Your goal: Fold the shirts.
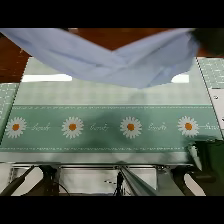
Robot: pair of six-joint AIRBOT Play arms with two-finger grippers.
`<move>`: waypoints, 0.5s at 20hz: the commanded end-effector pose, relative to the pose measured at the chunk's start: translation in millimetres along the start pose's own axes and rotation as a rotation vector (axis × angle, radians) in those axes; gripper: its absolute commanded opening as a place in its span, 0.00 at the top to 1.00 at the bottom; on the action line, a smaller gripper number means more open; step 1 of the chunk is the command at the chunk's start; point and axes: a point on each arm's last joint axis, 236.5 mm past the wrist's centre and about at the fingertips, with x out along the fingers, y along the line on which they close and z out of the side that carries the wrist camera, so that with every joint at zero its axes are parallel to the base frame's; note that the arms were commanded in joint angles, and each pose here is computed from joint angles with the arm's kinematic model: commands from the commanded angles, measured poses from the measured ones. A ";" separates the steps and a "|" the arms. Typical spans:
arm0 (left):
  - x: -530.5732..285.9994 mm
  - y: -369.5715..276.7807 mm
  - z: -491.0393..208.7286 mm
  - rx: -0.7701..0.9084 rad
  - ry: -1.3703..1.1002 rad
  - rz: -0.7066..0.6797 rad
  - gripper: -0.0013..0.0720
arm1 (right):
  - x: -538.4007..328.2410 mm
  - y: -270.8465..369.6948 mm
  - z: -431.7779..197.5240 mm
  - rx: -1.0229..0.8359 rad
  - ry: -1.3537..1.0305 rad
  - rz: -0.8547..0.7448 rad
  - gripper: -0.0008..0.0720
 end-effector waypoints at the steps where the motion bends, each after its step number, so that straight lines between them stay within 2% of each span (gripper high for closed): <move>1: -18.0 -104.2 46.6 0.268 -0.089 0.072 0.95 | -82.2 39.1 97.1 -0.265 -0.265 -0.114 0.95; 4: -45.2 -138.5 58.0 0.410 -0.091 0.325 0.95 | -129.0 44.1 125.6 -0.371 -0.335 -0.248 0.95; 6: -68.6 -166.8 68.3 0.474 -0.144 0.455 0.95 | -148.2 51.2 128.1 -0.405 -0.334 -0.280 0.95; 10: -100.3 -220.5 58.4 0.549 -0.192 0.570 0.95 | -182.0 72.0 132.5 -0.444 -0.359 -0.294 0.95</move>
